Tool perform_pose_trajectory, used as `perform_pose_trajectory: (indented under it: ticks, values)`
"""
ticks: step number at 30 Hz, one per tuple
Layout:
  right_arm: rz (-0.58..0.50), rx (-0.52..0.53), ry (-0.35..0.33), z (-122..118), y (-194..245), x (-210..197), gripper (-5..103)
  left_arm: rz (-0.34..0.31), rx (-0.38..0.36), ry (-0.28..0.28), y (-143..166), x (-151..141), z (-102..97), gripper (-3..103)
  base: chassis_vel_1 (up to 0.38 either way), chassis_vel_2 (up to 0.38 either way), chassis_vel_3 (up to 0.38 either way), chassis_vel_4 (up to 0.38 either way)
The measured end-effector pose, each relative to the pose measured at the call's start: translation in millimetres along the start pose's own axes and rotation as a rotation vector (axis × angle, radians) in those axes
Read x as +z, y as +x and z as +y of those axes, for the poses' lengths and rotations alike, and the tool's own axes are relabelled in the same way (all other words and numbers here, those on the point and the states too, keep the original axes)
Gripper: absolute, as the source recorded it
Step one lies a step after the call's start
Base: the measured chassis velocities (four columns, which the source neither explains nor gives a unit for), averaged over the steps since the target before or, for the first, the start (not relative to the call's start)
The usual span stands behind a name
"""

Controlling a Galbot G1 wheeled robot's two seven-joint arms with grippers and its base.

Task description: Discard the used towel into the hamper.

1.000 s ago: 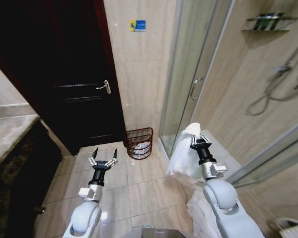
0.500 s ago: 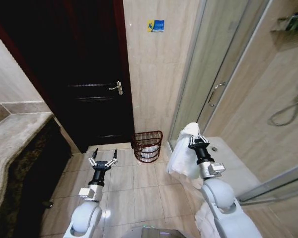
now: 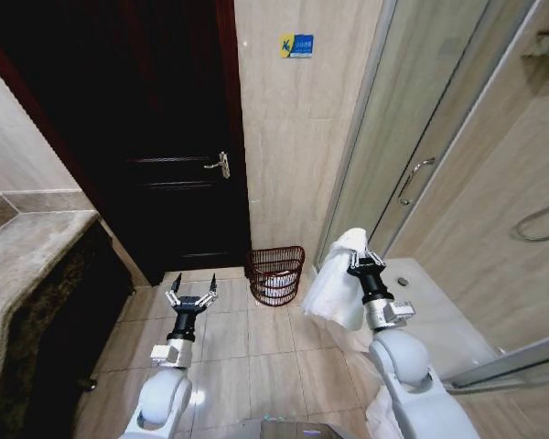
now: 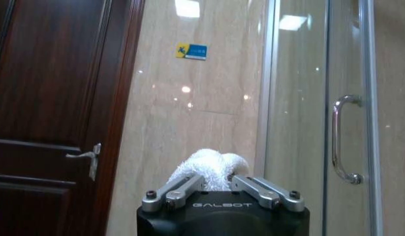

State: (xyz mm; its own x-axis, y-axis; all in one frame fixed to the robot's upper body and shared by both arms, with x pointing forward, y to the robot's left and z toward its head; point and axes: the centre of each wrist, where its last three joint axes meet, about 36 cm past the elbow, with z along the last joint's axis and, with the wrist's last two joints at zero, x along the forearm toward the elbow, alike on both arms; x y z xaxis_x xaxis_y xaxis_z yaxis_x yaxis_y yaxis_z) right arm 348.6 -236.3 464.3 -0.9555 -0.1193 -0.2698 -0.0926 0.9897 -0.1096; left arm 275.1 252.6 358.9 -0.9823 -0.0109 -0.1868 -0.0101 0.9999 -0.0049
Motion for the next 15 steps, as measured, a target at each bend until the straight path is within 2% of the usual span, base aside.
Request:
perform_pose_trajectory:
  ticks: [9,15]
  values:
    - [-0.022,-0.029,-0.023,-3,-18,-1,4,0.023,-0.022,-0.007,3,5,-0.5,100,0.0,0.0,0.0,0.0]
    - [-0.02,-0.027,-0.038,-6,-24,2,4,0.003,-0.028,-0.015,0,8,-0.4,100,0.0,0.0,0.0,0.0]
